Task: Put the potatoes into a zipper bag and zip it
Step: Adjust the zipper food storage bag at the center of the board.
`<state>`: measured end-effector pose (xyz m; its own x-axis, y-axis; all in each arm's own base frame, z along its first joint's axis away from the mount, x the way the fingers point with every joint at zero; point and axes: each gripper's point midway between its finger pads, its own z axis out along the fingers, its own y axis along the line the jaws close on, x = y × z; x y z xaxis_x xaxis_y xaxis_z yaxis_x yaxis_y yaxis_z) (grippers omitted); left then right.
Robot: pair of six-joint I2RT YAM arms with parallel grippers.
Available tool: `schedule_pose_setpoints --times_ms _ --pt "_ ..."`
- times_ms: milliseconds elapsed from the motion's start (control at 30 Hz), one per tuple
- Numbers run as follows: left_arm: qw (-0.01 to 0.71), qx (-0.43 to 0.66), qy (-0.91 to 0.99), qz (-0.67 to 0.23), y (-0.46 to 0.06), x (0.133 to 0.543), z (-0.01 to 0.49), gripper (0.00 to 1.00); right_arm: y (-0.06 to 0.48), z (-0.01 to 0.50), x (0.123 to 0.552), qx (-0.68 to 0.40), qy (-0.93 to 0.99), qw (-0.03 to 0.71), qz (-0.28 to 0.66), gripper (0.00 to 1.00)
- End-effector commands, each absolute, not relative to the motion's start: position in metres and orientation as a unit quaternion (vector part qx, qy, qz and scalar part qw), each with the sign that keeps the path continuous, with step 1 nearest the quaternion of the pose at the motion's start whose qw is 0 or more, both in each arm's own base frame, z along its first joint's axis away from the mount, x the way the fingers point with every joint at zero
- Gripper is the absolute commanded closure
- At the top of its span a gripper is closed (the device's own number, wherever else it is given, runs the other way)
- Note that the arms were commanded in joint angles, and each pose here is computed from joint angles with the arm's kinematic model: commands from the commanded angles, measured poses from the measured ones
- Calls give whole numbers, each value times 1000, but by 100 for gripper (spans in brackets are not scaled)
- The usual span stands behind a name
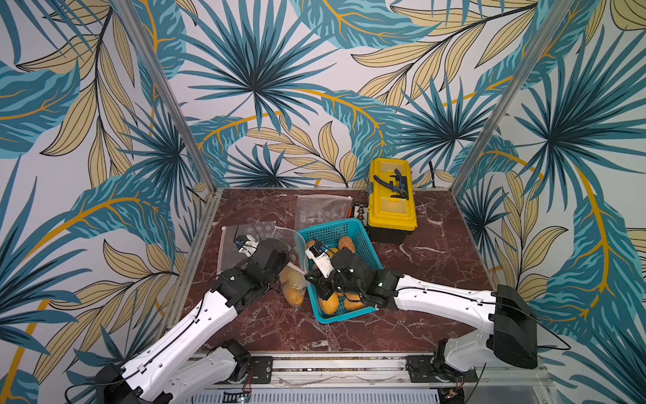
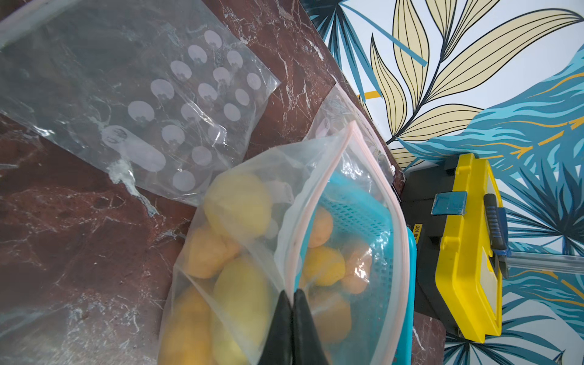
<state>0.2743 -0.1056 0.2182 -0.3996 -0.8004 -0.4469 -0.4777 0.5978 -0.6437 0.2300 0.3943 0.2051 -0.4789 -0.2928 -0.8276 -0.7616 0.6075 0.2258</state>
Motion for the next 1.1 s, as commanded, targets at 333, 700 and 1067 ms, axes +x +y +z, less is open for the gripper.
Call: schedule_pose_setpoints --times_ms 333,700,1067 --pt "404 -433 780 -201 -82 269 218 100 393 212 240 -372 824 367 220 95" --pt "393 -438 786 -189 -85 274 209 100 384 229 230 -366 808 387 250 46" --pt "389 -444 785 -190 -84 278 210 100 372 227 202 -335 732 469 363 30"
